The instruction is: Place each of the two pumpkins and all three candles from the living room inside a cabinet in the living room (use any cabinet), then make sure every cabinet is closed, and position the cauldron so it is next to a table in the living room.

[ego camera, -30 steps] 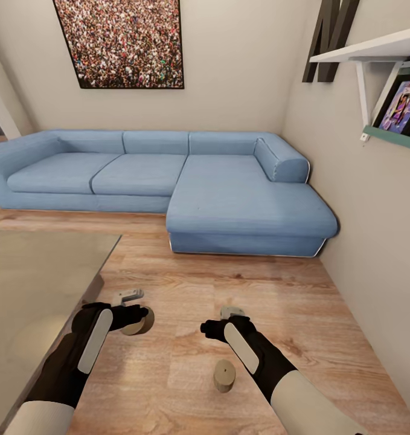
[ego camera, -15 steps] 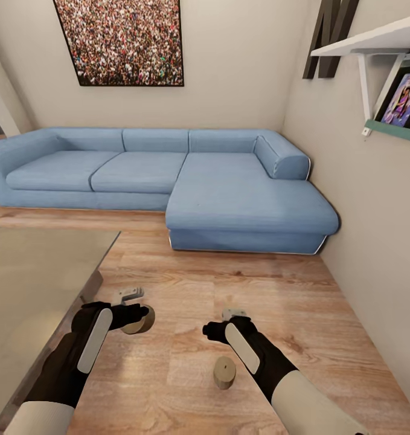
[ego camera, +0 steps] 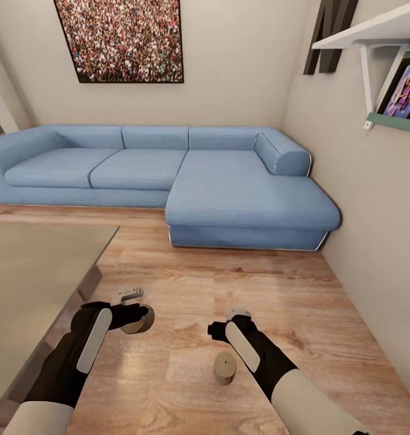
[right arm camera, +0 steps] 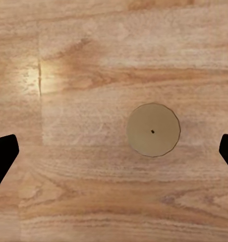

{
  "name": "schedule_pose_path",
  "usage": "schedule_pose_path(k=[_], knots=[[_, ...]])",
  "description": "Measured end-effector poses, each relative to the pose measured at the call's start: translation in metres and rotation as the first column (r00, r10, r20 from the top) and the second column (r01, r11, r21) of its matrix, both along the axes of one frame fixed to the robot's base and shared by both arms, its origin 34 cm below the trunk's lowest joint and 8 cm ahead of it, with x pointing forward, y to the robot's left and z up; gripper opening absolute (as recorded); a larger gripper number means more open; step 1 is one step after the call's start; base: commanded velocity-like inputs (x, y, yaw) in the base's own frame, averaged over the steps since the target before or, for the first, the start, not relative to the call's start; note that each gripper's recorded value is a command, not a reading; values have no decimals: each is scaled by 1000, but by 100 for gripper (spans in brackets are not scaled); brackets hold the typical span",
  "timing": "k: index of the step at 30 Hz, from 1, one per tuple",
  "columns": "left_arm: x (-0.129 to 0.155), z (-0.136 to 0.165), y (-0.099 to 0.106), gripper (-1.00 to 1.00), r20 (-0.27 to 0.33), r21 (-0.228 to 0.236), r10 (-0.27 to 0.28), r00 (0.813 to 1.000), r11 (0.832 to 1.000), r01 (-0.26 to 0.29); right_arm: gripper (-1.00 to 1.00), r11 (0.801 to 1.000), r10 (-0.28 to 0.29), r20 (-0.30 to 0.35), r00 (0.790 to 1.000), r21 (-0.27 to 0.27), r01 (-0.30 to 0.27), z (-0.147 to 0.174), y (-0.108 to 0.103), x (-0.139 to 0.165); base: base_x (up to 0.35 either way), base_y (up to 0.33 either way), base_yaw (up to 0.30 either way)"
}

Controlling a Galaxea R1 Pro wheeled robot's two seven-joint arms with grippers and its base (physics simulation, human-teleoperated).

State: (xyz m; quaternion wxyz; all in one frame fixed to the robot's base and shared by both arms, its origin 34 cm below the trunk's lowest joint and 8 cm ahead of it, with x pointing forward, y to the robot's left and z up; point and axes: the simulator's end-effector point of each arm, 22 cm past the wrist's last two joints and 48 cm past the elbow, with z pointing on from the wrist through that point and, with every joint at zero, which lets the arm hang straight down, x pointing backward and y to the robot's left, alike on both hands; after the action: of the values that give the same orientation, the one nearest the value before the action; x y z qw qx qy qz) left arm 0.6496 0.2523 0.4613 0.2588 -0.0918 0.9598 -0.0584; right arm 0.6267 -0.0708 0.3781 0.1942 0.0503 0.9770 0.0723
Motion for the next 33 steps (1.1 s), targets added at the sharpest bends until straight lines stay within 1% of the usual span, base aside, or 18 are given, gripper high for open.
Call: schedule_pose_path(k=[10, 14, 15, 16, 18, 21, 22, 24, 26, 27, 28, 29, 30, 33], knots=[[-6, -22, 0, -100, 0, 0, 0, 1000, 1000, 0, 100, 1000, 1, -9, 1000, 0, -1, -24, 0, -8, 0, 0, 0], [-7, -24, 1, -100, 21, -8, -1, 1000, 1000, 1, 100, 1000, -1, -14, 1000, -8, 1, -33, -2, -11, 0, 0, 0], [-8, -22, 0, -100, 34, -23, 1, 999, 1000, 0, 100, 1000, 2, -19, 1000, -11, -2, -36, -3, -13, 0, 0, 0], [-10, -19, -4, -100, 49, -49, 3, 999, 999, -1, 100, 1000, 6, -26, 1000, -14, -6, -39, -3, -15, 0, 0, 0], [-18, -13, -18, -100, 73, -146, 14, 997, 989, -4, 100, 1000, 14, -39, 999, -19, -15, -45, -3, -19, 0, 0, 0], [-27, -14, -24, -100, 83, -204, 24, 996, 979, -7, 100, 1000, 18, -44, 999, -21, -18, -52, -3, -22, 0, 0, 0], [-28, -15, -22, -100, 87, -210, 27, 996, 978, -8, 100, 1000, 17, -44, 999, -21, -18, -54, -3, -23, 0, 0, 0], [-29, -17, -11, -100, 93, -197, 31, 995, 980, -12, 100, 1000, 17, -44, 999, -21, -18, -59, -4, -24, 0, 0, 0], [-28, -16, -3, -100, 93, -232, 52, 994, 972, -29, 100, 1000, 16, -50, 999, -21, -17, -63, -4, -25, 0, 0, 0], [-28, -15, 0, -100, 91, -260, 66, 994, 965, -40, 100, 1000, 15, -52, 999, -19, -16, -65, -4, -25, 0, 0, 0], [-28, -14, 0, -100, 89, -299, 78, 993, 953, -48, 100, 1000, 14, -54, 998, -18, -15, -67, -4, -26, 0, 0, 0], [-28, -14, 0, -100, 86, -319, 83, 993, 946, -51, 100, 1000, 13, -57, 998, -17, -14, -70, -4, -26, 0, 0, 0], [-29, -14, 4, -100, 79, -352, 92, 993, 934, -58, 100, 1000, 13, -60, 998, -16, -14, -72, -4, -27, 0, 0, 0], [-32, -18, 13, -100, 65, -369, 97, 993, 927, -66, 100, 1000, 12, -70, 997, -14, -13, -78, -3, -29, 0, 0, 0]])
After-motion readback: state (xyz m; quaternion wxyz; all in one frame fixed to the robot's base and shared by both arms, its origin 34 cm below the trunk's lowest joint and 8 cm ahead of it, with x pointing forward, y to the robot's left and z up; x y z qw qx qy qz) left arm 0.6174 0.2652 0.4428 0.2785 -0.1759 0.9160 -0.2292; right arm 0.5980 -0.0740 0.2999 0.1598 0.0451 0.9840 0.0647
